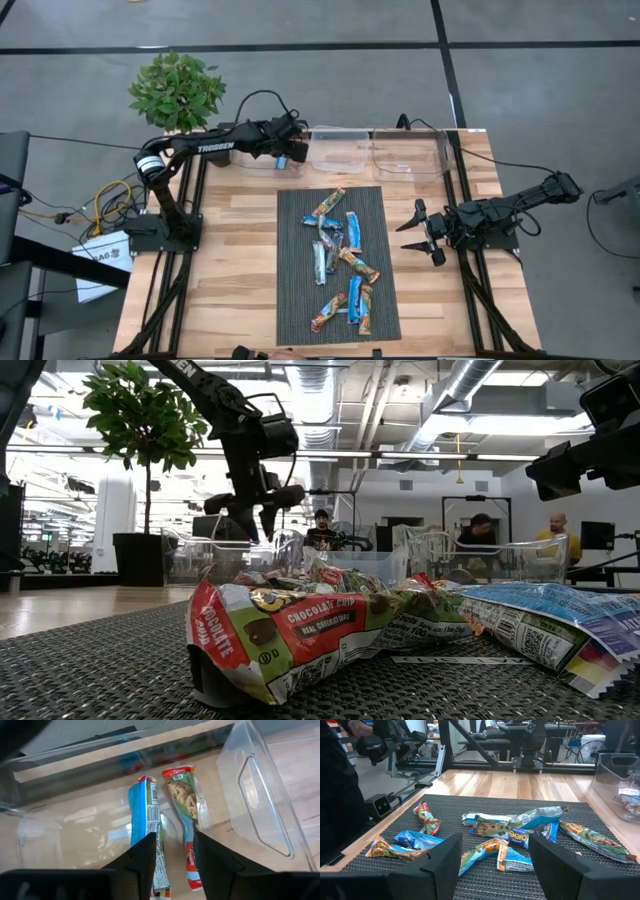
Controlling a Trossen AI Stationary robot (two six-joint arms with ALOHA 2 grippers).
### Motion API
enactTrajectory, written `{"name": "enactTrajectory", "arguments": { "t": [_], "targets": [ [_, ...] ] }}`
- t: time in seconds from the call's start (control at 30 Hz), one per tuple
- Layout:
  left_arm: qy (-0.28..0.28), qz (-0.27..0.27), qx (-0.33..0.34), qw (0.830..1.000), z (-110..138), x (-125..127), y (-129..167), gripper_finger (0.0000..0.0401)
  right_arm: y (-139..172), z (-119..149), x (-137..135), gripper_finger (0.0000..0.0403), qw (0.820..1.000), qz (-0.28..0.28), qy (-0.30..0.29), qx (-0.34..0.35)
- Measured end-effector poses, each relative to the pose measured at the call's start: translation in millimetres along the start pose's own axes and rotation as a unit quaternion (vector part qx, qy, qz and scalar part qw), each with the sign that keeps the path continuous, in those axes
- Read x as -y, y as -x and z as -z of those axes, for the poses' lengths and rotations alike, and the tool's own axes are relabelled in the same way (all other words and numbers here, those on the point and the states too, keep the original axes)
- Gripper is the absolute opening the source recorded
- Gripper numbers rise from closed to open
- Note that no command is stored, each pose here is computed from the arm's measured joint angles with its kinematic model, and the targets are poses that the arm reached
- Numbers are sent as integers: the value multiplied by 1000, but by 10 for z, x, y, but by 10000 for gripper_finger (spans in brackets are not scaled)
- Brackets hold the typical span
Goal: Pick and place Granola Bars by type
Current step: Put the red granola bar into the left transparent bin
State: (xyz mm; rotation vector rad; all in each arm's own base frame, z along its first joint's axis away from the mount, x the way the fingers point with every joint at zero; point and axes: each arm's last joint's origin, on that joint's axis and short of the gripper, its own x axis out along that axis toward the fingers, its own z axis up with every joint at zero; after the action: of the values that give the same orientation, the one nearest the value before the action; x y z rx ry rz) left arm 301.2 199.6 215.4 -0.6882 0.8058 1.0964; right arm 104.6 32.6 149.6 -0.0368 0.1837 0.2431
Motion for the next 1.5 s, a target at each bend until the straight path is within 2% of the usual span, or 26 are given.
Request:
{"name": "enactTrajectory", "arguments": {
  "t": [0.23,0.4,0.6,0.7,0.8,1.0,1.13,1.23,1.33,1.4,1.47,1.5],
  "targets": [
    [-32,26,31,999,-46,64,38,129,0,1,0,221,1000,0,0,0],
    [-59,59,69,994,-83,149,183,129,0,0,0,221,1000,0,0,0],
    [-139,122,127,974,-113,304,432,129,0,0,0,221,1000,0,0,0],
    [-207,169,141,953,-70,409,546,129,0,0,0,221,1000,0,0,0],
    [-276,228,139,923,10,514,653,129,0,0,0,221,1000,0,0,0],
    [-374,363,108,847,253,728,850,129,0,0,0,221,1000,0,0,0],
    [-417,441,86,790,432,861,972,129,0,0,0,221,1000,0,0,0],
    [-435,480,67,759,566,942,1049,129,0,-1,0,221,1000,0,0,0],
    [-448,497,44,742,709,1004,1113,128,0,-1,0,221,1000,0,0,0],
    [-452,502,31,737,795,1041,1153,128,0,-1,0,221,1000,0,0,0],
    [-447,503,10,740,879,1068,1186,128,0,-1,0,221,1000,0,0,0],
    [-437,499,0,748,913,1082,1200,128,0,0,0,221,1000,0,0,0]
  ]
}}
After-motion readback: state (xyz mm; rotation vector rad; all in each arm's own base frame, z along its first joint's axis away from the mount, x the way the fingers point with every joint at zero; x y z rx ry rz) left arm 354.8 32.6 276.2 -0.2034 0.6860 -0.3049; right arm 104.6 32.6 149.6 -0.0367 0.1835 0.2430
